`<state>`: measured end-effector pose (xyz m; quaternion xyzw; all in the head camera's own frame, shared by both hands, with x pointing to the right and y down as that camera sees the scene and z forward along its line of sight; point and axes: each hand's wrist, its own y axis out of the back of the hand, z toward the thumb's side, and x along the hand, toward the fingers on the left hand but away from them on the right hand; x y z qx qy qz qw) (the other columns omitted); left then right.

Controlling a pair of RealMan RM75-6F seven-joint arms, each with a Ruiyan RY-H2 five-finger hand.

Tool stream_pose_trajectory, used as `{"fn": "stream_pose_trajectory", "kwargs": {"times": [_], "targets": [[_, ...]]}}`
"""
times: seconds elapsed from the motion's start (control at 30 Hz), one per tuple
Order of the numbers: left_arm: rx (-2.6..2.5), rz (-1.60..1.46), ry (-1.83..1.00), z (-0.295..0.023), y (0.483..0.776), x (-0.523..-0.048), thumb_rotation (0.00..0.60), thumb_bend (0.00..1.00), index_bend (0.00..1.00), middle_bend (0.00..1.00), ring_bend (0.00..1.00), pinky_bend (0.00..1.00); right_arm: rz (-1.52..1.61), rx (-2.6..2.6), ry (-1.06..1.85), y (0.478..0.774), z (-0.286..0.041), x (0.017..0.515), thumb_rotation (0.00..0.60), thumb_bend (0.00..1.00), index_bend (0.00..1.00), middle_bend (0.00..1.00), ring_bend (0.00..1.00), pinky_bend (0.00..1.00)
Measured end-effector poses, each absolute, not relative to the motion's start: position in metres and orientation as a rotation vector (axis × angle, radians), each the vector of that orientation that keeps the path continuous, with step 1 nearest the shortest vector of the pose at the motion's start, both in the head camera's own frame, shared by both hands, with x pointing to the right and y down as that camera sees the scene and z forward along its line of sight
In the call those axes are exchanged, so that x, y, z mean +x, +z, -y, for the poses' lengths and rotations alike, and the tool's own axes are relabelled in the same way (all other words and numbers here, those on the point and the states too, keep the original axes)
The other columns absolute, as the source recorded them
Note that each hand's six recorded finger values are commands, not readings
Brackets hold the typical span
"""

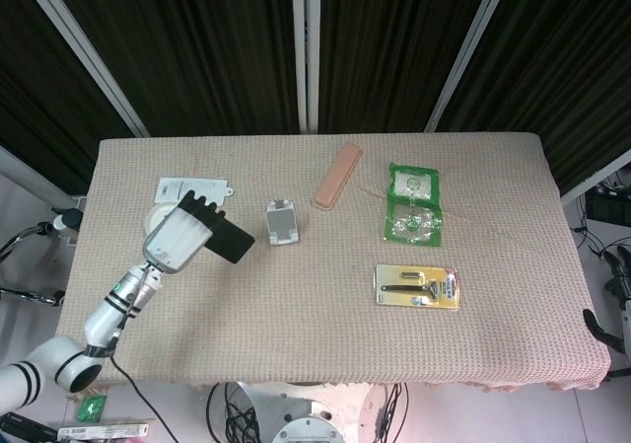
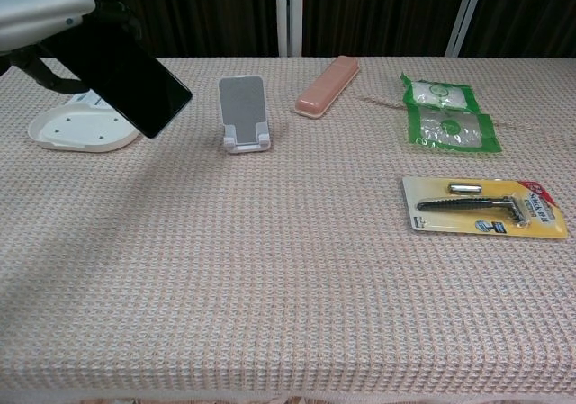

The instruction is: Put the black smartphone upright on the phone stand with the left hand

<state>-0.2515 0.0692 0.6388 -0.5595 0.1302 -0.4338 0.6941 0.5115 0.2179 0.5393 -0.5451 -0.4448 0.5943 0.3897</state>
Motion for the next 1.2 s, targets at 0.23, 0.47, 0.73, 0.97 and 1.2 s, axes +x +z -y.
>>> {"fn": "stream_pose_trajectory", "kwargs": {"times": [0.23,0.47,0.73,0.97,1.2], "targets": [[-0.994,-0.075,-0.687,-0.052,0.641,-0.217,0.600,0.32,0.50,0.50,0.39,0.33,1.142,-1.371,1.515,0.536,-0.219,0.514,0.600,0.22,0.00,0.00,0.00,0.00],[-0.841,0.054,-0.534,-0.033,0.647,-0.183,0.600,0.33,0.50,0.50,0.39,0.29,1.152,-1.368,1.526,0.537,-0.220,0.518,0.600,0.22,0.00,0.00,0.00,0.00],[-0.799,0.130,-0.430,-0.036,0.652,-0.159,0.600,0.34,0.50,0.50,0.39,0.28,1.163,-1.372,1.528,0.539,-0.219,0.521,0.600,0.21,0.00,0.00,0.00,0.00],[-0.787,0.168,-0.420,-0.032,0.665,-0.148,0.600,0.34,0.50,0.50,0.39,0.28,1.177,-1.371,1.532,0.539,-0.221,0.526,0.600,0.21,0.00,0.00,0.00,0.00],[-0.806,0.188,-0.432,-0.032,0.678,-0.138,0.600,0.35,0.50,0.50,0.39,0.28,1.193,-1.368,1.535,0.538,-0.222,0.533,0.600,0.21,0.00,0.00,0.00,0.00]]}}
